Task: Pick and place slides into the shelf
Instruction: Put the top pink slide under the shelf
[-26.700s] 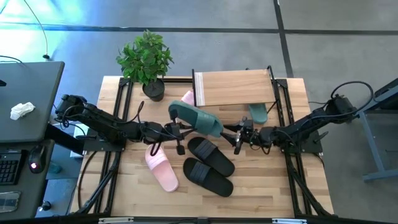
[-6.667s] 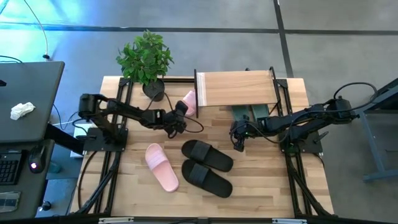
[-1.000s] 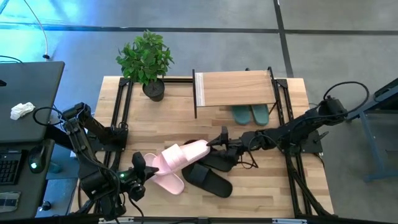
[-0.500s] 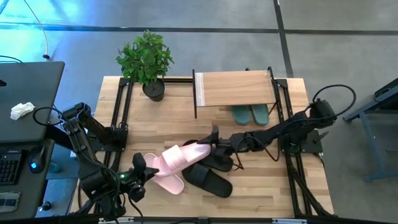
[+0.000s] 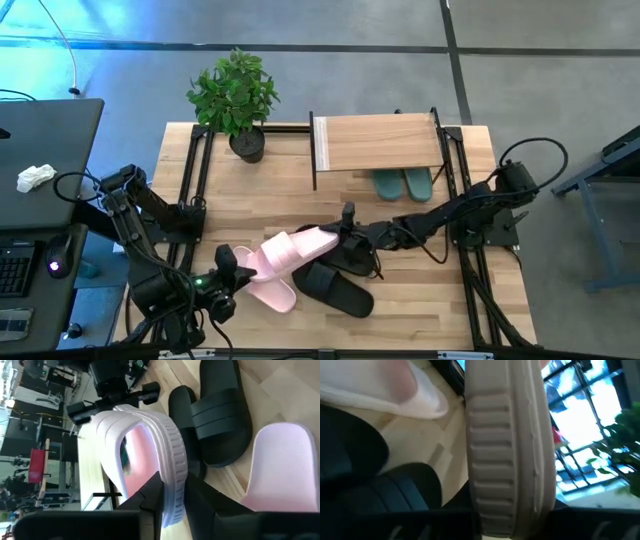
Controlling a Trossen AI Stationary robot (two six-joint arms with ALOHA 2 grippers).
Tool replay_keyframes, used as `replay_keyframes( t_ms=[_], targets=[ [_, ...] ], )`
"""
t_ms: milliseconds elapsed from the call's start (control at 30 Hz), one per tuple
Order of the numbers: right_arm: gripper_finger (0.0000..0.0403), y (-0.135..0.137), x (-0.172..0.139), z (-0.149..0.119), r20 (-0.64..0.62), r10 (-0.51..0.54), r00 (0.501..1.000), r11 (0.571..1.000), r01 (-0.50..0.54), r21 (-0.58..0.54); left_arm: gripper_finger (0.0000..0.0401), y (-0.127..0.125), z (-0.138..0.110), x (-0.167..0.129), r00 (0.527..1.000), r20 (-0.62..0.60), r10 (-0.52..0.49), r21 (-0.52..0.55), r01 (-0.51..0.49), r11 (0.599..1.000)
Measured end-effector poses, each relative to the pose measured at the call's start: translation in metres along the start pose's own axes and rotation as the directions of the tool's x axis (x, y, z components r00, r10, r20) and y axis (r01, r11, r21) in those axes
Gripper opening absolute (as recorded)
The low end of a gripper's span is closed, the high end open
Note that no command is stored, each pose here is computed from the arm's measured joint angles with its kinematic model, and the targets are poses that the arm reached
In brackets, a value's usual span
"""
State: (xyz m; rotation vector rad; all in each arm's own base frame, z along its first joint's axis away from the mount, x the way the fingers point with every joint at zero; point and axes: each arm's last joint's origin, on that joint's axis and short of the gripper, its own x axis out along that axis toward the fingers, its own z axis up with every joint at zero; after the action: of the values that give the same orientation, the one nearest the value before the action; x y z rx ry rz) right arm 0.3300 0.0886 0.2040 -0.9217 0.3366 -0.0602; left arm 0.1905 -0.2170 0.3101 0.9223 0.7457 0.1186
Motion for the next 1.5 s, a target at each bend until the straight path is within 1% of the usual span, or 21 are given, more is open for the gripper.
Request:
replay_keyframes(
  t_ms=[100,167,233,333,433,533,633,700,767,933,1067,1167,1233,1300,1333,1400,1500],
  targets=[
    [0.0037,0.003,-0.004,0.002,-0.099,-0.085,0.991,0.996,0.081,-0.048,0.0079,-0.001,0.000,-0.001,1.000,0.000,-0.019,-0.013,0.019,1.000],
    [0.0037,0.005,-0.007,0.001,-0.183,-0.159,0.970,0.985,0.145,-0.091,0.0088,-0.001,0.000,-0.001,1.000,-0.004,-0.023,-0.040,0.022,0.999],
    [0.0037,0.004,-0.010,0.002,-0.254,-0.243,0.936,0.969,0.220,-0.113,0.0096,-0.001,-0.001,-0.001,1.000,-0.009,-0.027,-0.057,0.026,0.998],
    [0.0037,0.007,-0.016,0.004,-0.340,-0.332,0.880,0.943,0.296,-0.153,0.0107,0.000,-0.003,-0.001,0.999,-0.021,-0.042,-0.063,0.041,0.997],
    [0.0037,0.012,-0.022,0.005,-0.392,-0.374,0.841,0.924,0.301,-0.236,0.0117,0.001,-0.005,-0.001,0.998,-0.037,-0.051,-0.075,0.048,0.996],
    [0.0037,0.021,-0.030,0.009,-0.424,-0.407,0.809,0.907,0.305,-0.290,0.0127,0.002,-0.009,-0.002,0.997,-0.056,-0.050,-0.092,0.045,0.995],
    [0.0037,0.030,-0.040,0.014,-0.455,-0.458,0.764,0.879,0.312,-0.361,0.0135,0.003,-0.011,-0.002,0.996,-0.071,-0.046,-0.101,0.039,0.994],
    [0.0037,0.037,-0.048,0.018,-0.457,-0.480,0.749,0.868,0.327,-0.375,0.0137,0.003,-0.011,-0.002,0.996,-0.072,-0.045,-0.100,0.038,0.994],
    [0.0037,0.043,-0.055,0.023,-0.451,-0.498,0.741,0.861,0.361,-0.358,0.0138,0.003,-0.011,-0.002,0.996,-0.072,-0.044,-0.099,0.037,0.994],
    [0.0037,0.056,-0.071,0.033,-0.428,-0.528,0.733,0.847,0.419,-0.326,0.0132,0.003,-0.011,-0.002,0.997,-0.069,-0.033,-0.097,0.027,0.995],
    [0.0037,0.063,-0.079,0.035,-0.410,-0.530,0.742,0.848,0.469,-0.246,0.0127,0.003,-0.011,-0.002,0.997,-0.067,-0.027,-0.095,0.020,0.995],
    [0.0037,0.068,-0.083,0.031,-0.401,-0.523,0.752,0.851,0.484,-0.203,0.0127,0.004,-0.011,-0.002,0.998,-0.066,-0.024,-0.095,0.018,0.995],
    [0.0037,0.073,-0.084,0.023,-0.396,-0.488,0.778,0.872,0.457,-0.178,0.0127,0.004,-0.011,-0.002,0.998,-0.066,-0.023,-0.093,0.017,0.996],
    [0.0037,0.077,-0.085,0.012,-0.408,-0.403,0.819,0.913,0.388,-0.124,0.0126,0.004,-0.011,-0.002,0.998,-0.065,-0.022,-0.091,0.016,0.996],
    [0.0037,0.078,-0.086,0.006,-0.425,-0.360,0.831,0.930,0.355,-0.093,0.0127,0.004,-0.011,-0.002,0.998,-0.065,-0.021,-0.091,0.015,0.996],
    [0.0037,0.079,-0.089,-0.006,-0.469,-0.309,0.827,0.945,0.323,-0.054,0.0127,0.004,-0.011,-0.002,0.998,-0.065,-0.022,-0.091,0.016,0.996],
    [0.0036,0.078,-0.096,-0.019,-0.517,-0.300,0.802,0.943,0.332,-0.032,0.0127,0.004,-0.011,-0.002,0.998,-0.065,-0.021,-0.091,0.015,0.996]
  ],
)
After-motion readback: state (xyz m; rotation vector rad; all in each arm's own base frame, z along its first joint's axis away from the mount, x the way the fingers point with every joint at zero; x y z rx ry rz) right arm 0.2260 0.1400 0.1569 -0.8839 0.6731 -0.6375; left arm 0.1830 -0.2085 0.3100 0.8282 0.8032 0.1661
